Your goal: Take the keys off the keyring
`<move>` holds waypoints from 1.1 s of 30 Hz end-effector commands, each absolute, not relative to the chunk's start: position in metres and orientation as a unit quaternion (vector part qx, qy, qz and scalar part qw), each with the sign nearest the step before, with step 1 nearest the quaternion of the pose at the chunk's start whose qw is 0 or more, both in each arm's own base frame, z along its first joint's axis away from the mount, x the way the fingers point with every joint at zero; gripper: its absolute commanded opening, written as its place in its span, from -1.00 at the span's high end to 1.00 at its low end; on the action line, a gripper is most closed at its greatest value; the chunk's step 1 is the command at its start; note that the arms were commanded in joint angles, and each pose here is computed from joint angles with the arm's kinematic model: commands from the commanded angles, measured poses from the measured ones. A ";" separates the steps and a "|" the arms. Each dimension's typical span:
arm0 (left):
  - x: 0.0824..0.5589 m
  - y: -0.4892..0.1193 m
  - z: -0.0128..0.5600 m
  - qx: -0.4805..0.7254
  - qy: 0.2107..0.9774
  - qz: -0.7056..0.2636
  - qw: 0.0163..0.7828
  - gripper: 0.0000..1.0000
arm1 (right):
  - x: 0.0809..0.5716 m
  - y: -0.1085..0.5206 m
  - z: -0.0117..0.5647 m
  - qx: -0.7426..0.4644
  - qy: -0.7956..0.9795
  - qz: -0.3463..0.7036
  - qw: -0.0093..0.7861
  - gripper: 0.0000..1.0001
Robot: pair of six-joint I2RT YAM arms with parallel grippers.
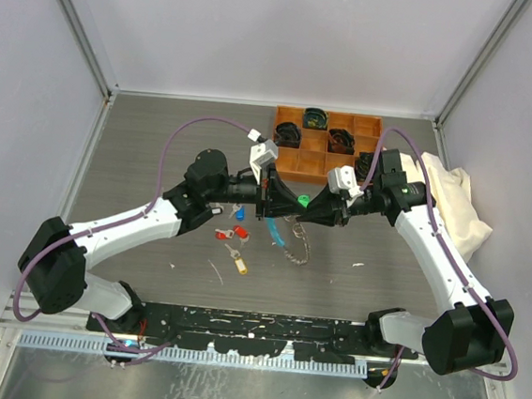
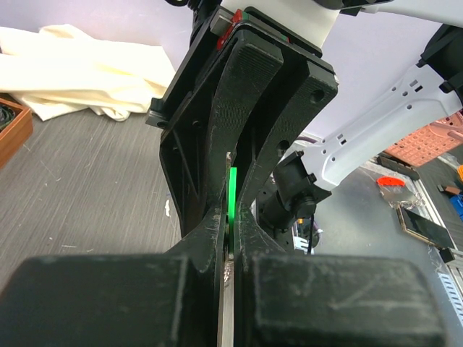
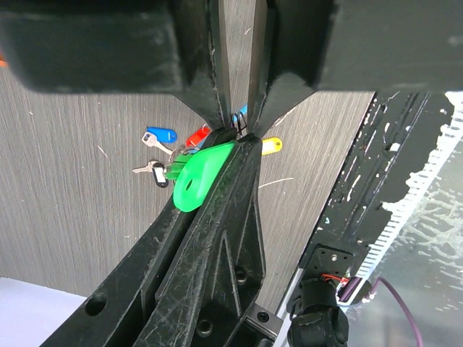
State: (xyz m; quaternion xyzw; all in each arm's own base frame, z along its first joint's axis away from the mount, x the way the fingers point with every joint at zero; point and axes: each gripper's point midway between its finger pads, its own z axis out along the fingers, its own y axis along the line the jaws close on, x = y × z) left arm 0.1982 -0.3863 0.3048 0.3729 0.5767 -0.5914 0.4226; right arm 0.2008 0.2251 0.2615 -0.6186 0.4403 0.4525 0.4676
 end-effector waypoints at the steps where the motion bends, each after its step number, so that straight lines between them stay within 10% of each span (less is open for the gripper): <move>1: 0.193 -0.381 0.356 0.385 0.511 -0.594 0.487 1.00 | 0.193 0.226 0.273 -0.625 0.419 0.453 0.479 0.60; 11: 0.191 -0.379 0.355 0.386 0.512 -0.593 0.487 1.00 | 0.191 0.227 0.274 -0.623 0.417 0.459 0.477 0.47; 33: 0.170 -0.344 0.351 0.386 0.470 -0.569 0.553 1.00 | 0.182 0.219 0.296 -0.585 0.407 0.509 0.482 0.99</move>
